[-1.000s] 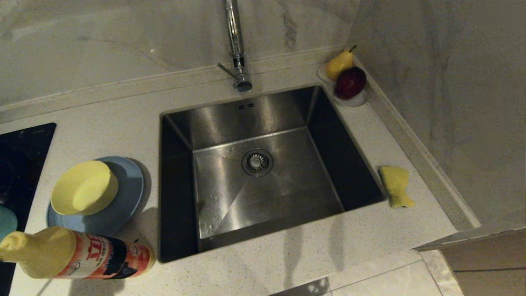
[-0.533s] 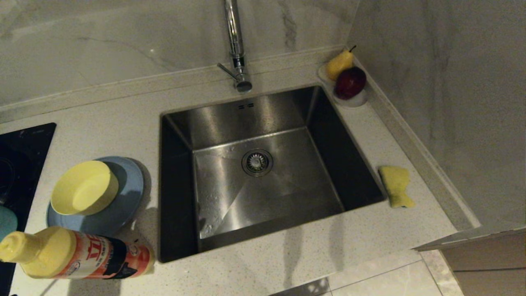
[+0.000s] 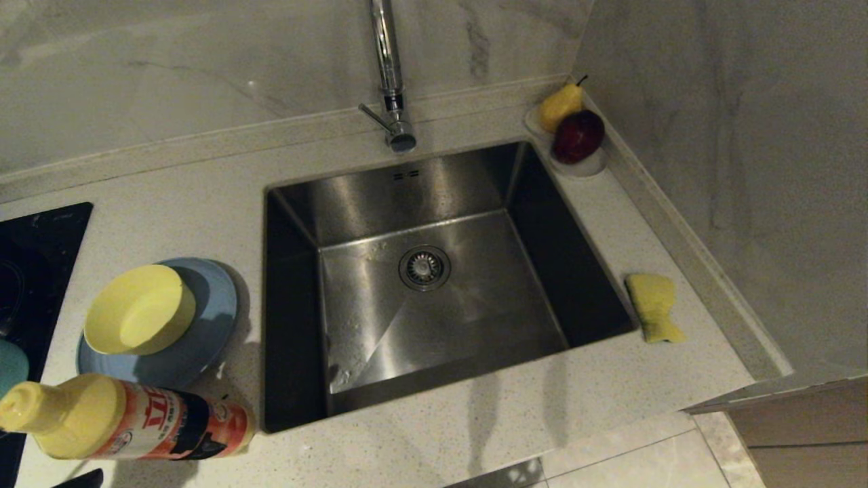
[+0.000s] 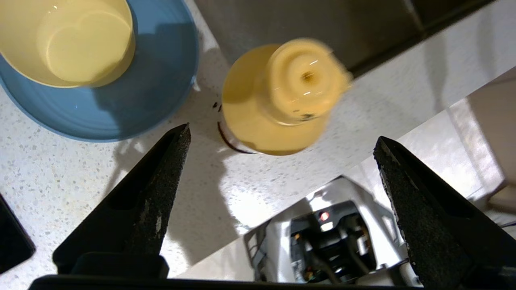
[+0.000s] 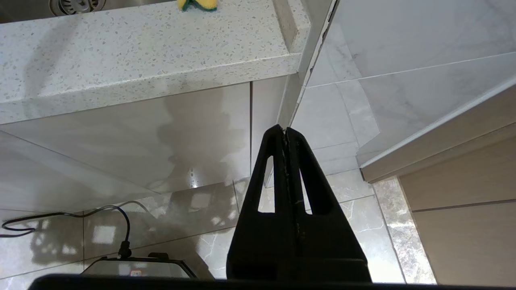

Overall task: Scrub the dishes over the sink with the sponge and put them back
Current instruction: Grab the dish soap

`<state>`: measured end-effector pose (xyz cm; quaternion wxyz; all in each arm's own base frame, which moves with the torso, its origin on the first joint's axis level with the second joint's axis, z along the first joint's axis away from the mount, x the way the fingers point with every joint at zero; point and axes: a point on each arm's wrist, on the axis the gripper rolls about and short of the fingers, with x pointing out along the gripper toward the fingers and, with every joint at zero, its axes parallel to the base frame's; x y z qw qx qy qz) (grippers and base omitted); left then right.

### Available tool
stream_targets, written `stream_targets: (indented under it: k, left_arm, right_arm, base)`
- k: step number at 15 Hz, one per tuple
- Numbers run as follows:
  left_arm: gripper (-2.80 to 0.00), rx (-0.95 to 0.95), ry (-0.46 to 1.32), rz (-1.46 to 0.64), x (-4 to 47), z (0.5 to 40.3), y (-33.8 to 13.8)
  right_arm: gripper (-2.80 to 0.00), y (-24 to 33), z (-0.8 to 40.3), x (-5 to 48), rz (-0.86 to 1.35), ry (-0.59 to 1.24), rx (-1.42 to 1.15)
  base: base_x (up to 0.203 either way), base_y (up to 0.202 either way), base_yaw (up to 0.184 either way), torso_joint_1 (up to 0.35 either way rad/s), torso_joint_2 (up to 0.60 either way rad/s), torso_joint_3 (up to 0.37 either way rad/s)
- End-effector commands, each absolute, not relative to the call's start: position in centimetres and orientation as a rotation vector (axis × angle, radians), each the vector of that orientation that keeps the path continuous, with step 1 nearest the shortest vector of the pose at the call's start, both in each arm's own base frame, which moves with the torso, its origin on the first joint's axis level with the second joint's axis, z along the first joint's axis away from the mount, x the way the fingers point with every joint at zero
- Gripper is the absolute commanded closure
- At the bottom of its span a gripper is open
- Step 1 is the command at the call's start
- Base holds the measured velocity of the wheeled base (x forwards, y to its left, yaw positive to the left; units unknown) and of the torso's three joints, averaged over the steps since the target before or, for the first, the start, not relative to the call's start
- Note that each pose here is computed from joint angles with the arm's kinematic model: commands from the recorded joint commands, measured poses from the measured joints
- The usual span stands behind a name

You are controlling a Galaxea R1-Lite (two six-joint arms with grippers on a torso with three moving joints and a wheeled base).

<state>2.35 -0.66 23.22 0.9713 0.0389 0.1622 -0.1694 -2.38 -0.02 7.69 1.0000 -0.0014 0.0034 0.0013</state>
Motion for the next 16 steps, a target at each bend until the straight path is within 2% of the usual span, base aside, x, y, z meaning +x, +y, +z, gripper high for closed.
stream_targets:
  k: [1,10,16]
  left_arm:
    - [-2.8,0.087,0.359,-0.352,3.5,22.6,-0.5]
    - [-2.8,0.141,0.32,-0.368,4.9,21.5,-0.3]
    - [-2.8,0.148,0.359,-0.398,5.2,20.7,-0.4]
  right_arm:
    - [0.0,0.0,7.7,-2.4,0.003,0.006,-0.003]
    - [0.0,0.0,7.7,-2.4,0.003,0.006,-0.003]
    - [0.0,0.0,7.7,-2.4,0.003,0.006,-0.003]
  base:
    - [0.0,0.0,0.0,0.0,0.0,0.0]
    - [0.0,0.0,0.0,0.0,0.0,0.0]
    - [0.0,0.0,0.0,0.0,0.0,0.0]
